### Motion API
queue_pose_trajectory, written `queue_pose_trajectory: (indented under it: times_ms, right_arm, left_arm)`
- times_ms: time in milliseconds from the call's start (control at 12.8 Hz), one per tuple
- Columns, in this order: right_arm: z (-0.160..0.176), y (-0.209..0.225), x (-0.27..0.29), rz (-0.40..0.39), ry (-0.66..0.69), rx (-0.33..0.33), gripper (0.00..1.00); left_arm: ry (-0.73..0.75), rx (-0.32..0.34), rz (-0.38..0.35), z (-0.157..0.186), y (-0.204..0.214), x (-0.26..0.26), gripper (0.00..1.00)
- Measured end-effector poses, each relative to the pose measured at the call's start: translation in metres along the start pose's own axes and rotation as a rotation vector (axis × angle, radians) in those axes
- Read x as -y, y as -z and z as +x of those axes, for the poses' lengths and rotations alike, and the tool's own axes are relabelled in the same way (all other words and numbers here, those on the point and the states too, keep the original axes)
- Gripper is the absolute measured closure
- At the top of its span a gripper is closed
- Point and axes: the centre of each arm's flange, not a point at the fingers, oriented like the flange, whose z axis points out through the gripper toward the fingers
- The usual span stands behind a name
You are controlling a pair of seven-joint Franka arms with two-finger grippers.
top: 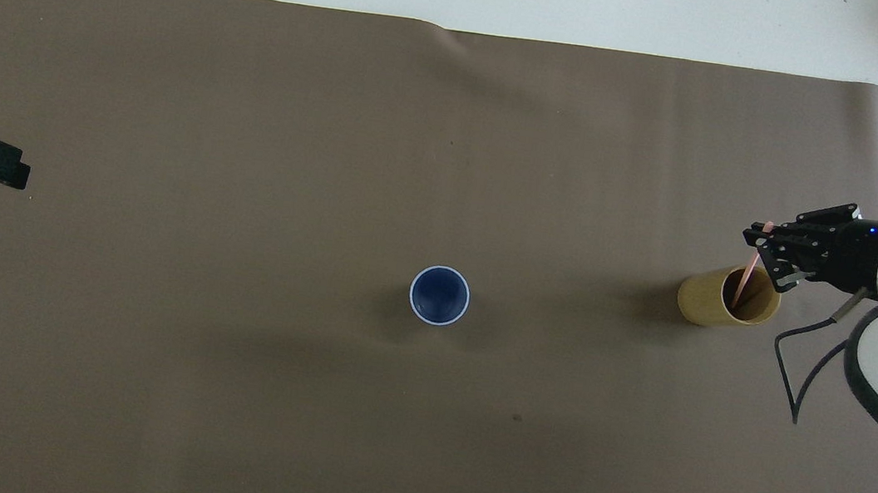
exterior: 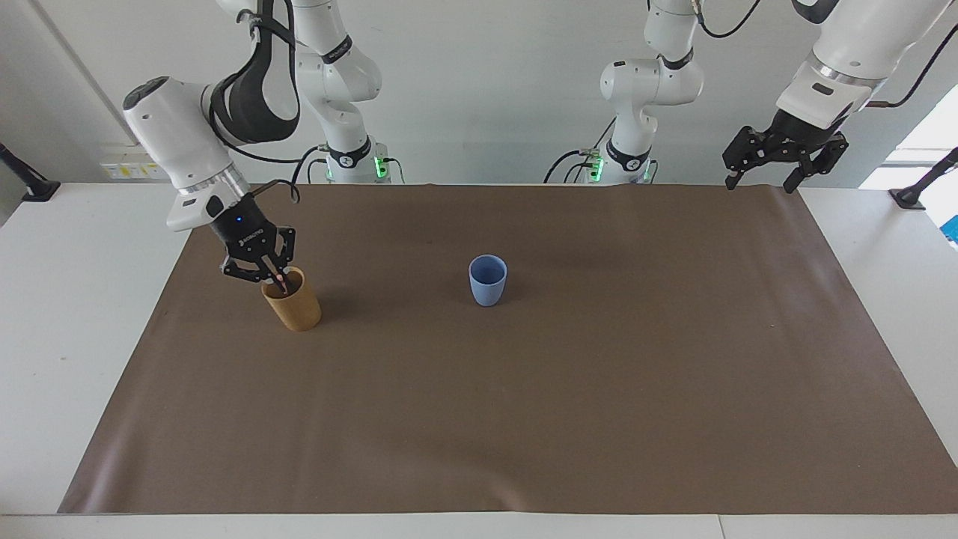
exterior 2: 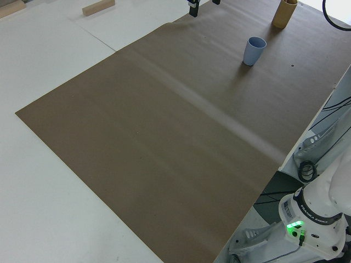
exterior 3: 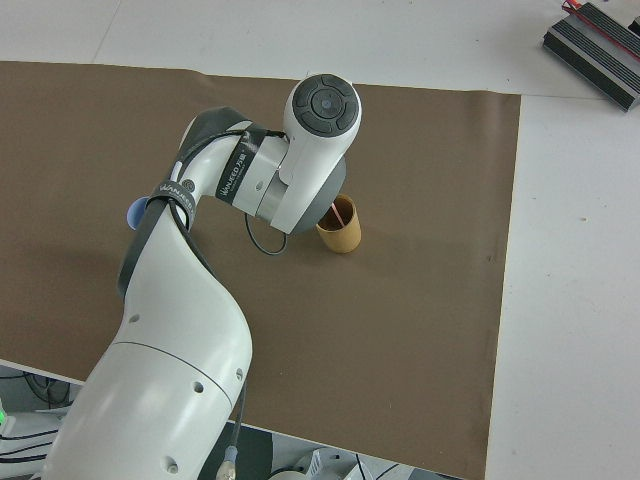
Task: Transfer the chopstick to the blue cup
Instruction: 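Lift the pink stick out of the yellow cup with the right gripper, then carry the pink stick over the blue cup and lower it in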
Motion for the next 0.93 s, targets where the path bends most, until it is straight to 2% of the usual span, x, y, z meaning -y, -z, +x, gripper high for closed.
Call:
queue_pose_trajectory:
  times_ms: [311, 467, 700, 934]
  right_arm:
    - [0.038, 0.068, 0.022, 0.028, -0.068, -0.032, 0.92]
    - [0.066, 0.083, 0.048, 0.037, -0.07, -0.037, 0.92]
    - [0.124, 0.071, 0.127, -0.014, -0.115, 0.009, 0.92]
    - [0.173, 0.046, 0.215, -0.044, -0.172, -0.038, 0.92]
  left_arm:
    - [0.0, 0.0, 0.0, 0.0, 0.0, 0.0, 0.0]
    - [0.0, 0.0, 0.0, 0.0, 0.0, 0.0, 0.0]
    - [0.0, 0.0, 0.0, 0.0, 0.0, 0.0, 0.0]
    - [0.0, 0.0, 0.0, 0.0, 0.0, 0.0, 0.0]
